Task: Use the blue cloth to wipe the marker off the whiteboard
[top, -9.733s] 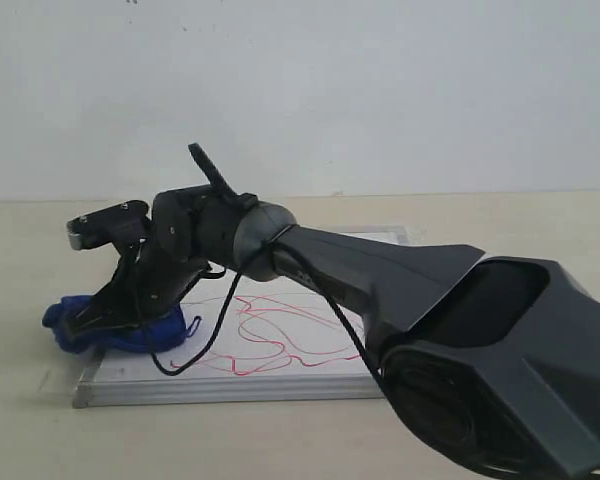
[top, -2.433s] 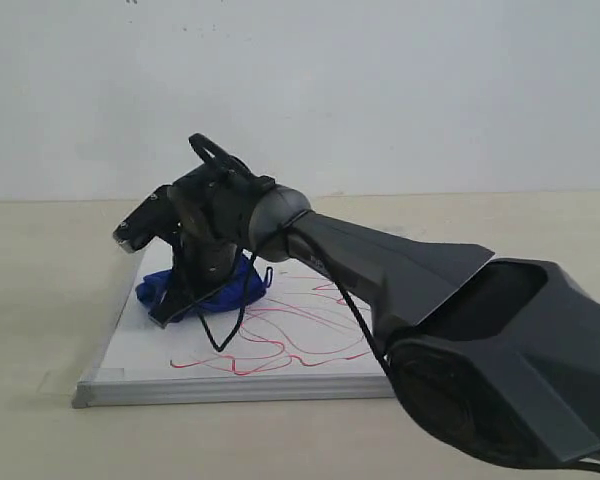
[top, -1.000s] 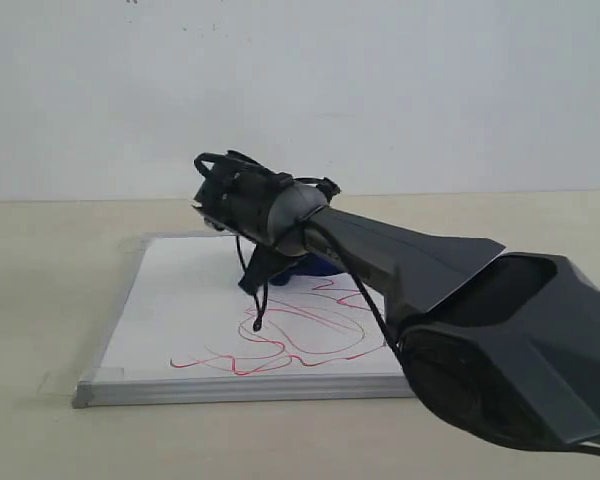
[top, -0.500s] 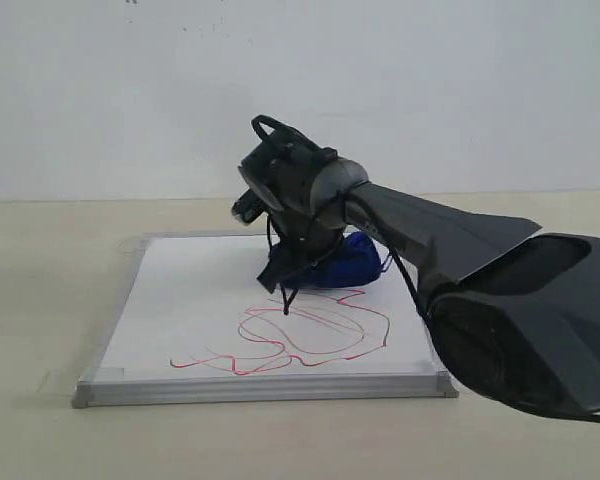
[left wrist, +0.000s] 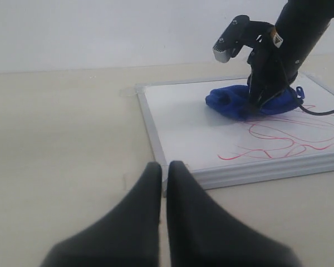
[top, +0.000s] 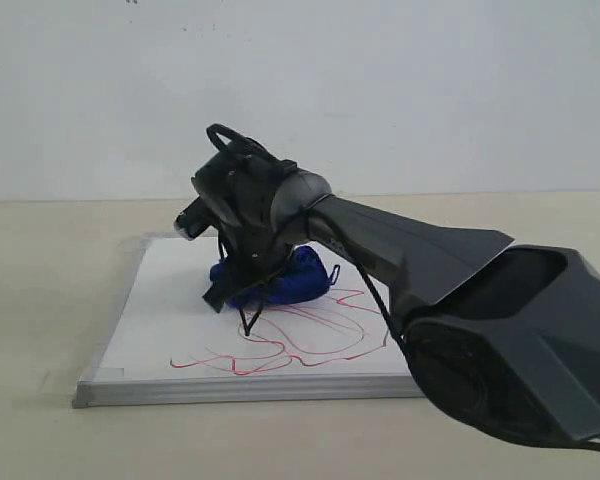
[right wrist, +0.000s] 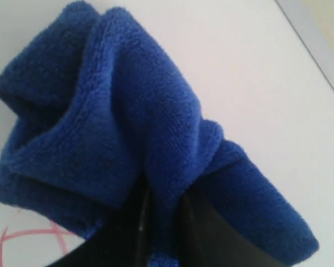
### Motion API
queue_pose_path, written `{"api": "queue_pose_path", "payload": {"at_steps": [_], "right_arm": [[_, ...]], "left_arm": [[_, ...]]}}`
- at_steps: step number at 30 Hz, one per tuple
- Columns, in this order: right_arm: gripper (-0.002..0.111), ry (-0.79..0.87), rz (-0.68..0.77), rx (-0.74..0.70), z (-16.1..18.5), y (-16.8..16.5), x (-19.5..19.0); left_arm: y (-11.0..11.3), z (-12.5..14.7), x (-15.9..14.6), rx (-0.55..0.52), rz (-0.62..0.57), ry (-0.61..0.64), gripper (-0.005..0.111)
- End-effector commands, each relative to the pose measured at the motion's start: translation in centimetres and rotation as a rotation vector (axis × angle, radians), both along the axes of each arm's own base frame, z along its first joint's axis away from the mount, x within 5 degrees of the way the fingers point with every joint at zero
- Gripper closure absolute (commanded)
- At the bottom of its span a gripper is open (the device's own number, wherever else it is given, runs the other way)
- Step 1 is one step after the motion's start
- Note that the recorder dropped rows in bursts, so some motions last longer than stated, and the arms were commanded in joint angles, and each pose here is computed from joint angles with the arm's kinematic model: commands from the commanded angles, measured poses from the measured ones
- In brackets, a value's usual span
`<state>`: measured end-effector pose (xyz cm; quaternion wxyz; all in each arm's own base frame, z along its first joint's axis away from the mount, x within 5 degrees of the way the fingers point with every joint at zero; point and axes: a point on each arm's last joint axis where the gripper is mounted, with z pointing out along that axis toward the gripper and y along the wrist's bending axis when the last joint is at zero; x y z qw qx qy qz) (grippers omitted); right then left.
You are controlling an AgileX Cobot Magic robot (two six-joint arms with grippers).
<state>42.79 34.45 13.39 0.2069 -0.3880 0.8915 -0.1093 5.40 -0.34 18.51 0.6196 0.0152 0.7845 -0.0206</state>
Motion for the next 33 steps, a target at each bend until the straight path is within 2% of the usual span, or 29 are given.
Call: {"api": "queue_pose_path", "payload": {"at_steps": [1,7,14,16,21,25,29,31,33], "right_arm": [[0.109,-0.03,-0.146,-0.061,-0.6,-2.3,1.3],[0.109,-0.179,-0.241,-0.176,0.3,-4.9,3.1],[0.109,-0.093,-0.285,-0.056,-0.3,-4.4,2.8],[0.109,-0.091,-0.254,0.006,-0.4,-3.5,2.7],[0.109,-0.058,-0.022,0.1,-0.5,-0.3,1.5],[0.109,-0.055,-0.009,0.103,-0.6,0.3,1.0],[0.109,-0.042,-0.093,-0.014,-0.6,-1.1,0.9],[0.109,-0.067,-0.148,-0.112,-0.4,-2.2,1.1],[0.109,-0.104,-0.153,-0.147,-0.2,-2.8,1.6]], "left_arm": [[-0.1,-0.1,0.0,-0.007,-0.009,-0.004,0.103],[-0.1,-0.1,0.0,-0.007,-0.009,-0.004,0.103],[-0.1,-0.1,0.0,-0.007,-0.009,-0.004,0.103],[-0.1,-0.1,0.0,-0.007,-0.009,-0.004,0.103],[-0.1,-0.1,0.0,-0.007,-0.009,-0.004,0.103],[-0.1,-0.1,0.0,-0.007,-0.009,-0.004,0.103],[-0.1,-0.1,0.0,-0.007,-0.009,-0.004,0.103],[-0.1,-0.1,0.0,-0.007,-0.009,-0.004,0.103],[-0.1,-0.1,0.0,-0.007,-0.009,-0.004,0.103]]}}
